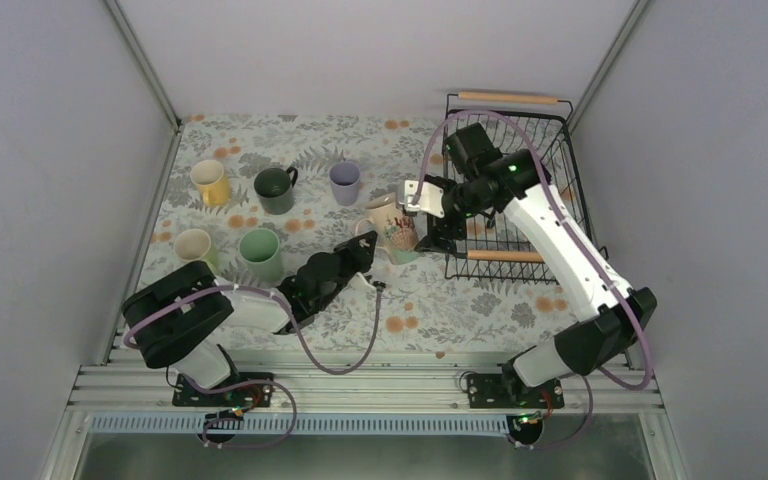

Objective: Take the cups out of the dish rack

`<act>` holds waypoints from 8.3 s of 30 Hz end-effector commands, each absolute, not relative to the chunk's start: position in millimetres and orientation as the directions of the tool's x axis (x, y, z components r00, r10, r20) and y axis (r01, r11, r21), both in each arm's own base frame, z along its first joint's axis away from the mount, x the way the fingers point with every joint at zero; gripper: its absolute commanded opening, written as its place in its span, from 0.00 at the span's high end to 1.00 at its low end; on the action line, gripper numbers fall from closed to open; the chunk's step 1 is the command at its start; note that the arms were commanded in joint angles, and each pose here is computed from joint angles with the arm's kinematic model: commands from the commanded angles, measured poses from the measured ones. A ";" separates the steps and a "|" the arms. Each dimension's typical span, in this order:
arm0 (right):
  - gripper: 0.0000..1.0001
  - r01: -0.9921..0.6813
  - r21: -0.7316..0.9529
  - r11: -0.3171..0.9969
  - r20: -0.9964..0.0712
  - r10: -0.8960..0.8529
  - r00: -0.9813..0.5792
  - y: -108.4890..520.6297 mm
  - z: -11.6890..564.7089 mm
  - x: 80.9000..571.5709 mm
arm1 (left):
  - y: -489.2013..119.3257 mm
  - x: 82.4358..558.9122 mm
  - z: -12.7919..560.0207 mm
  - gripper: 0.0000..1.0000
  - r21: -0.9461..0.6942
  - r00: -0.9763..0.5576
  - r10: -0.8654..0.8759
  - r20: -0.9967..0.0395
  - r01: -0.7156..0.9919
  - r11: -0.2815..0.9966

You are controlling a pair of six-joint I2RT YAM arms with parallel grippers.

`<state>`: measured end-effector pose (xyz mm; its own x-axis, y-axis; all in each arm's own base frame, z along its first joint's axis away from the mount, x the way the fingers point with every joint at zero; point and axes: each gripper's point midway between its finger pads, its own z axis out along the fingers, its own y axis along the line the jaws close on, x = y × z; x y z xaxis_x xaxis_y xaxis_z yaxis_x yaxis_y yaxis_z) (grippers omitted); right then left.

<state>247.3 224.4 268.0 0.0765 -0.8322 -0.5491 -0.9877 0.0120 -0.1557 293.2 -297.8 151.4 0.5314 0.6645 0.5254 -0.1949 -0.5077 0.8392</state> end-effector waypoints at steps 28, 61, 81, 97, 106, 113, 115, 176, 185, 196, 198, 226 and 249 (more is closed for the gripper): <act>0.27 -0.996 -0.039 -0.086 -0.373 -0.923 0.095 231.6 185.5 274.9 | -352.6 272.8 213.7 0.98 0.360 0.168 0.332 0.928 -0.635 -0.684; 0.96 -0.978 0.208 0.002 -0.144 -0.989 -0.033 212.9 93.1 245.5 | -350.1 323.4 217.7 0.98 0.403 0.073 0.426 0.902 -0.500 -0.767; 0.97 -0.977 0.203 0.062 -0.156 -0.983 -0.095 224.7 100.0 249.1 | -344.2 313.4 239.0 0.00 0.436 0.036 0.498 0.866 -0.539 -0.720; 0.97 -0.986 0.107 0.132 -0.272 -0.949 -0.156 259.5 140.7 294.1 | -325.9 279.5 229.8 0.00 0.492 0.117 0.528 0.841 -0.570 -0.658; 0.97 -0.978 0.066 0.196 -0.246 -0.947 -0.206 248.1 143.6 309.0 | -318.4 264.4 208.0 0.00 0.472 0.151 0.487 0.860 -0.599 -0.647; 0.97 -0.976 0.076 0.204 -0.209 -0.954 -0.216 243.4 131.3 309.8 | -321.8 253.1 284.6 0.00 0.600 0.201 0.671 0.714 -0.669 -0.439; 0.97 -0.975 0.081 0.206 -0.195 -0.956 -0.218 244.5 126.1 310.2 | -321.8 258.9 318.0 0.00 0.657 0.209 0.746 0.632 -0.654 -0.374; 0.00 -0.978 -0.204 -0.048 -0.354 -0.928 0.119 352.0 220.3 270.5 | -75.6 372.1 505.5 0.00 0.451 0.021 0.451 -0.892 0.056 0.891; 0.00 -0.710 -0.491 0.505 -0.677 -0.734 -0.054 208.9 352.5 348.9 | -66.0 368.0 442.8 0.00 0.432 -0.052 0.443 -0.895 0.151 0.889; 0.00 -0.436 -0.456 0.776 -0.851 -0.524 -0.041 102.6 362.0 285.1 | -49.2 320.6 407.8 0.00 0.337 -0.046 0.345 -0.938 0.127 0.933; 0.00 -0.396 -0.465 0.792 -0.853 -0.521 -0.038 90.1 351.7 273.7 | -46.0 307.7 401.4 0.00 0.331 -0.041 0.338 -0.940 0.122 0.936; 0.00 -0.162 -0.207 0.965 -0.977 -0.211 -0.009 38.2 252.5 224.4 | 2.6 229.4 236.8 0.00 0.210 -0.073 0.205 -0.976 -0.072 0.975; 0.00 -0.115 -0.072 0.991 -0.997 -0.071 0.011 31.3 251.7 226.5 | 2.6 226.1 240.0 0.00 0.205 -0.056 0.202 -0.978 -0.070 0.976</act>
<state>226.4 34.2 243.0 -0.0263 -0.1099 -0.9936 -0.1324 0.9856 -0.1055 228.9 2.0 231.5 -0.0812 0.2193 -0.9723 -0.0656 0.9722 0.2248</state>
